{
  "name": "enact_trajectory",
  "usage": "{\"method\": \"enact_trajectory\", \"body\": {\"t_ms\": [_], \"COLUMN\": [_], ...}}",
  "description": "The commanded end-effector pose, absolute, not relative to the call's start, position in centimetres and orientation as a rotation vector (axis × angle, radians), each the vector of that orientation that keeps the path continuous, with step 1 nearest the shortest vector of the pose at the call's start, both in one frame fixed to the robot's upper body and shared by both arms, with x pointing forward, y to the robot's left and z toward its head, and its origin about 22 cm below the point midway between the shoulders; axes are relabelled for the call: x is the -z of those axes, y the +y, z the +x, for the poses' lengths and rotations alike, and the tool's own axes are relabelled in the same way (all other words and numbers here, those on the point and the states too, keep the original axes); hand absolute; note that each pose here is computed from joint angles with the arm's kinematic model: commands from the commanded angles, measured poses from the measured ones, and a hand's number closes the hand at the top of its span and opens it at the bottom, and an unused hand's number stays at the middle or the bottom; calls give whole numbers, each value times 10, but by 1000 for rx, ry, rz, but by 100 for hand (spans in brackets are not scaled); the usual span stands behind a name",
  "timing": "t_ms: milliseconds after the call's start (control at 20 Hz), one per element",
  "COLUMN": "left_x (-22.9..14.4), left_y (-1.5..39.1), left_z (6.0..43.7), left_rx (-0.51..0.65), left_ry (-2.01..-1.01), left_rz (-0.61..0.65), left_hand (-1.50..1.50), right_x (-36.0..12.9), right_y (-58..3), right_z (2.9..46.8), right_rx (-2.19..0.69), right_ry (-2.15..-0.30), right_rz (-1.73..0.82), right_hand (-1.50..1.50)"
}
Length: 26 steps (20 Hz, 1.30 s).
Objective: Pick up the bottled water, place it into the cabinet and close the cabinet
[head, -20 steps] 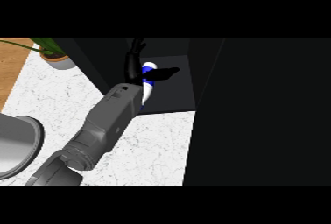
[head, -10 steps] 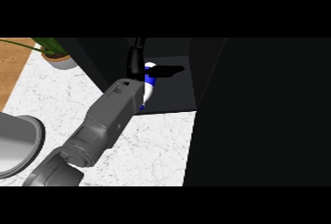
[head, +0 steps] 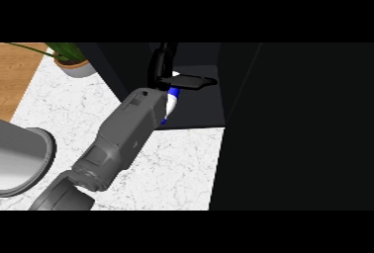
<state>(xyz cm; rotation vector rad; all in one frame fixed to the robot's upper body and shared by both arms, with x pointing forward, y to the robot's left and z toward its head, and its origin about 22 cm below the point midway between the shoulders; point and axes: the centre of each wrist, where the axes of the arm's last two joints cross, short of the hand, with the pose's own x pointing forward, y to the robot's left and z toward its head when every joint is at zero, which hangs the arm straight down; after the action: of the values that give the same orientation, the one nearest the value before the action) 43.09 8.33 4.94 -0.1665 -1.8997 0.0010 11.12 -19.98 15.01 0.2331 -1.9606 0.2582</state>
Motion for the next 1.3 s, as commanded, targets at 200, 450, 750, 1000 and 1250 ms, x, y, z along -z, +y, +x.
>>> {"method": "enact_trajectory", "body": {"t_ms": [200,450,750,1000,1250], "left_x": [-27,-35,-16,6,-9], "left_y": [83,66,102,116,141], "left_z": [404,379,345,297,244], "left_rx": [-56,-56,-50,-51,-91], "left_ry": [-1846,-1836,-1826,-1807,-1834], "left_rz": [-351,-356,-378,-370,-356], "left_hand": [-150,150,150,150,150], "right_x": [-170,-176,-164,-177,-173], "right_y": [-206,-197,-199,-197,-181], "right_z": [99,83,106,92,92], "right_rx": [-242,-267,-438,-620,-583], "right_ry": [-1986,-1955,-1959,-1851,-1761], "right_rz": [207,247,181,235,365], "right_hand": [-150,-150,-150,150,150]}}
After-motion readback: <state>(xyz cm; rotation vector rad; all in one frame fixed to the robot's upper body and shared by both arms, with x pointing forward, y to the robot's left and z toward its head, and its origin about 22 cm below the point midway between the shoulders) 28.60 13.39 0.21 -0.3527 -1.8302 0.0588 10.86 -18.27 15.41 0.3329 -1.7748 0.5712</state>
